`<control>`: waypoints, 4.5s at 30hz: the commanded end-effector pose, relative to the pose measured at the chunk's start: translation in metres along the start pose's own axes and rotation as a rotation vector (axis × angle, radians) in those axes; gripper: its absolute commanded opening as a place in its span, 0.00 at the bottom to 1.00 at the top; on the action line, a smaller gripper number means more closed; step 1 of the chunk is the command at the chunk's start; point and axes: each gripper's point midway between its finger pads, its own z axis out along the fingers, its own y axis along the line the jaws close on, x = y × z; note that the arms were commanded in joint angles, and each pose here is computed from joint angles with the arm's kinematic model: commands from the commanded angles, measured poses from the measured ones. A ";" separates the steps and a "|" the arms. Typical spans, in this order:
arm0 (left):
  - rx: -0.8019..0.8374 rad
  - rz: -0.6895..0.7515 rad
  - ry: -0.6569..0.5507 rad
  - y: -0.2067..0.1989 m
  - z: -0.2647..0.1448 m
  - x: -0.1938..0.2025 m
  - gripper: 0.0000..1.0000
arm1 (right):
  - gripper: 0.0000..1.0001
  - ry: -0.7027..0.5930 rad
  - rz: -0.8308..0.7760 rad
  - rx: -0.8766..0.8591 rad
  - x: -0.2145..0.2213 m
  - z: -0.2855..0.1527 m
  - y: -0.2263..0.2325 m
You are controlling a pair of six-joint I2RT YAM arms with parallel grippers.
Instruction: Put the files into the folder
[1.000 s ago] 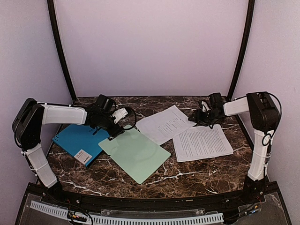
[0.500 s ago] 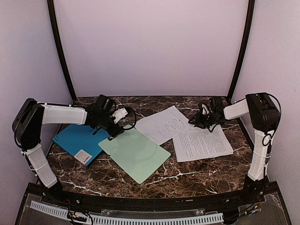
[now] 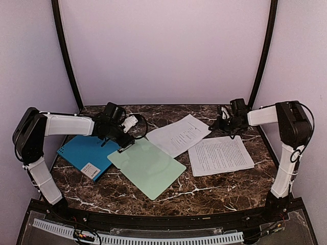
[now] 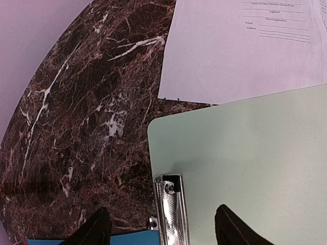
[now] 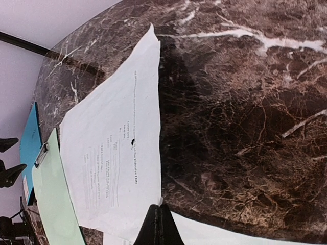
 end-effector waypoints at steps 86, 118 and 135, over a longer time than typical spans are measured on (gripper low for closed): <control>0.658 0.401 -0.544 -0.129 -0.247 -0.188 0.01 | 0.80 0.006 -1.080 -0.302 0.114 -0.153 0.261; 0.320 0.088 -0.376 -0.049 -0.178 -0.150 0.79 | 0.00 0.152 -0.831 -0.580 0.117 -0.186 0.292; -0.171 0.030 -0.063 0.025 -0.165 -0.069 0.99 | 0.00 0.515 -0.480 -0.610 0.176 -0.122 0.245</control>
